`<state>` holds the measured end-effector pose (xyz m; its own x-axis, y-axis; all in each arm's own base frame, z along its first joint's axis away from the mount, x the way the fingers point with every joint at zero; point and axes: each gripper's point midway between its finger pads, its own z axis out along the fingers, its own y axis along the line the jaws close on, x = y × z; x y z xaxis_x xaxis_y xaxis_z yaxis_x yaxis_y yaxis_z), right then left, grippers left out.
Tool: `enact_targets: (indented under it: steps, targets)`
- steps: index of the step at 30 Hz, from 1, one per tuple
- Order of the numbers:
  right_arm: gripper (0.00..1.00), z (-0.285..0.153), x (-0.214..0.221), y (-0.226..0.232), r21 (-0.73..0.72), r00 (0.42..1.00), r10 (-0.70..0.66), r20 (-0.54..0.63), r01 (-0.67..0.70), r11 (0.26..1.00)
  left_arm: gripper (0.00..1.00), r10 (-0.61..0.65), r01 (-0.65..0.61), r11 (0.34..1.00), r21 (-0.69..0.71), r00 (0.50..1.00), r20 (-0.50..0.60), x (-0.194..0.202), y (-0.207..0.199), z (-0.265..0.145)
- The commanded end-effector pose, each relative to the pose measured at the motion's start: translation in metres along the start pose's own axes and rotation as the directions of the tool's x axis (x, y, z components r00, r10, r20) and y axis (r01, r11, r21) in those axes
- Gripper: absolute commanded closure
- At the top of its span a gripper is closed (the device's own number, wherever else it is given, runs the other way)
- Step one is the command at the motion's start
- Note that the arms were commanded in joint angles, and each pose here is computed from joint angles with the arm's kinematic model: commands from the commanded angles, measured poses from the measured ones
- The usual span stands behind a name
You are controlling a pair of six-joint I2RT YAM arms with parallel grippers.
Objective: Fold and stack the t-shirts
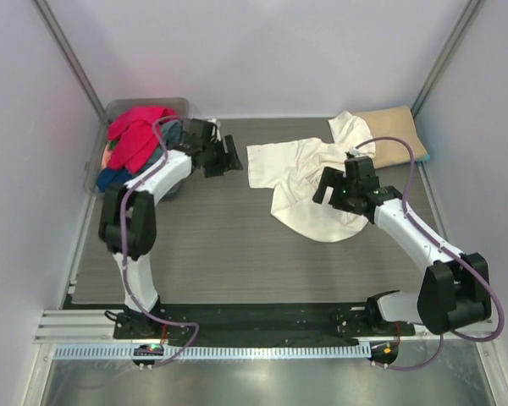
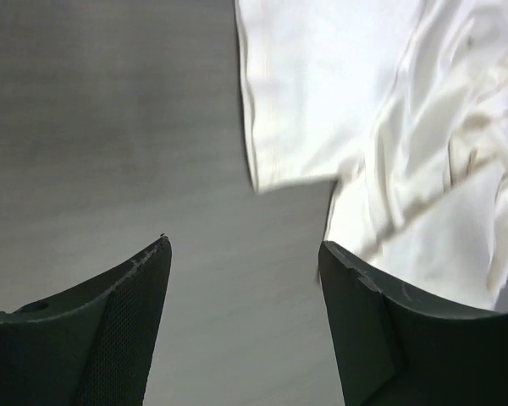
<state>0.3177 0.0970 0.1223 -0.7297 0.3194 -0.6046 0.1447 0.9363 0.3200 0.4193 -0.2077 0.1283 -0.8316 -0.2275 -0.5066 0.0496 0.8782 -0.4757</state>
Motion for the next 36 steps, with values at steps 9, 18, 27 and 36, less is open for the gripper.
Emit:
enact_targets:
  steps: [9, 18, 27, 36]
  targets:
    - [0.0, 0.009, -0.021, 0.029, -0.094, 0.992, -0.123, 0.022, 0.125, 0.988, 0.36, -0.002, 0.002, 0.999, 0.042, 1.0, -0.004, -0.074, -0.017, 0.155]
    - [0.0, 0.013, -0.016, 0.032, -0.116, 0.992, -0.122, 0.008, 0.122, 0.986, 0.45, -0.057, 0.064, 0.996, 0.064, 0.993, -0.101, -0.034, -0.019, 0.207]
    - [0.0, 0.023, -0.009, 0.02, -0.06, 0.992, -0.128, -0.013, 0.127, 0.99, 1.0, -0.057, 0.069, 0.993, 0.1, 0.991, -0.118, -0.026, -0.027, 0.202]
    - [0.06, 0.051, -0.029, -0.001, 0.122, 0.993, -0.115, -0.007, 0.115, 0.986, 1.0, -0.145, 0.143, 0.989, 0.03, 0.981, 0.126, -0.088, 0.003, 0.052]
